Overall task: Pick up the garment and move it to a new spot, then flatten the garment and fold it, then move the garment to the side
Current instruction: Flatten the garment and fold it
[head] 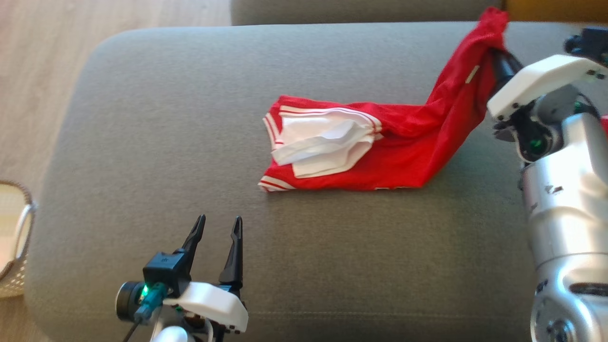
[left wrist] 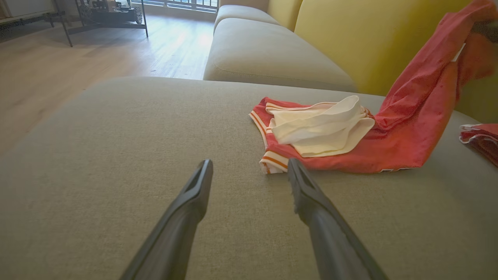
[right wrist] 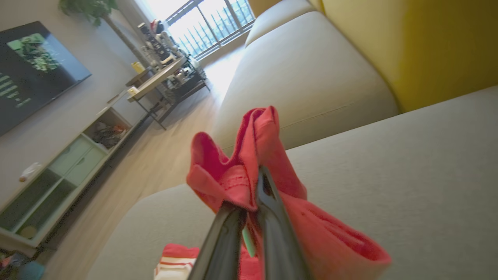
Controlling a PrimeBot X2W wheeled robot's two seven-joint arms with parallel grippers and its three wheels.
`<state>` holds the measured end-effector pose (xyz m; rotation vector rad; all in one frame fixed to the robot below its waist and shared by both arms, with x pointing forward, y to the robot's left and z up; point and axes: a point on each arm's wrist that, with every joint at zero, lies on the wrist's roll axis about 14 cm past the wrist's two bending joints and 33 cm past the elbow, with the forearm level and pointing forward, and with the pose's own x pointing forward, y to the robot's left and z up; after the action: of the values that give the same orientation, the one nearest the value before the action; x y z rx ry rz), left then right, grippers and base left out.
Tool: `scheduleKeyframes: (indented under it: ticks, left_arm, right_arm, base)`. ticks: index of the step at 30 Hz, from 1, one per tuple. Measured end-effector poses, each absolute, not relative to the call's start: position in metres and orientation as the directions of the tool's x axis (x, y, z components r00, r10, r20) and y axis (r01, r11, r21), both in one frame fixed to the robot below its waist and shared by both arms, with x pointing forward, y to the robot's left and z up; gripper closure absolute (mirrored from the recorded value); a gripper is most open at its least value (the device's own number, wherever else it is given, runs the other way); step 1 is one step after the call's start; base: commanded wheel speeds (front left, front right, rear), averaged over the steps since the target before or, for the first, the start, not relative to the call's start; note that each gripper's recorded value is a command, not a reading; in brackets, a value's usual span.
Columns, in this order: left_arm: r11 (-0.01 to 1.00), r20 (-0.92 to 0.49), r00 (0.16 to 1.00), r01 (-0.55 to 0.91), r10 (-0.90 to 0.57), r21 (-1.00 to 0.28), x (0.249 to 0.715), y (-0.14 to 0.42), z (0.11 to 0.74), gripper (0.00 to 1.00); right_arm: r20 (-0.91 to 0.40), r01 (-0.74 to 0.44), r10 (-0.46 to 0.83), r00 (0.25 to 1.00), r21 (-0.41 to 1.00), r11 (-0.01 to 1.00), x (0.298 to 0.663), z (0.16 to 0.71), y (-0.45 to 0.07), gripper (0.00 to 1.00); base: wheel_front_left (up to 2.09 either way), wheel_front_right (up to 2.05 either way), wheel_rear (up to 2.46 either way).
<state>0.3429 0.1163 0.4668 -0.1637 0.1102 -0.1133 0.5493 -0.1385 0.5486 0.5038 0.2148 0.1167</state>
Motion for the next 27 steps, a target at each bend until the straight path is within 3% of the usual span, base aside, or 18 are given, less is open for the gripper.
scheduleKeyframes:
  ticks: [12, 18, 27]
  left_arm:
    - [0.988, -0.103, 0.995, -0.015, -0.001, -0.155, 0.318, 0.151, 0.467, 0.0]
    - [0.985, -0.115, 0.991, -0.081, 0.064, -0.155, 0.304, 0.168, 0.464, 0.0]
    - [0.975, -0.136, 0.982, -0.156, 0.135, -0.157, 0.291, 0.183, 0.459, 0.0]
  right_arm:
    - [-0.23, -0.241, 0.442, 0.867, 0.584, 0.776, 0.521, 0.506, -0.022, 1.0]
    - [-0.272, -0.258, 0.494, 0.826, 0.598, 0.759, 0.516, 0.484, 0.018, 1.0]
    - [-0.234, -0.336, 0.571, 0.787, 0.613, 0.715, 0.523, 0.5, 0.074, 1.0]
  base:
    - [0.0, 0.0, 0.0]
    - [0.0, 0.0, 0.0]
    - [0.0, 0.0, 0.0]
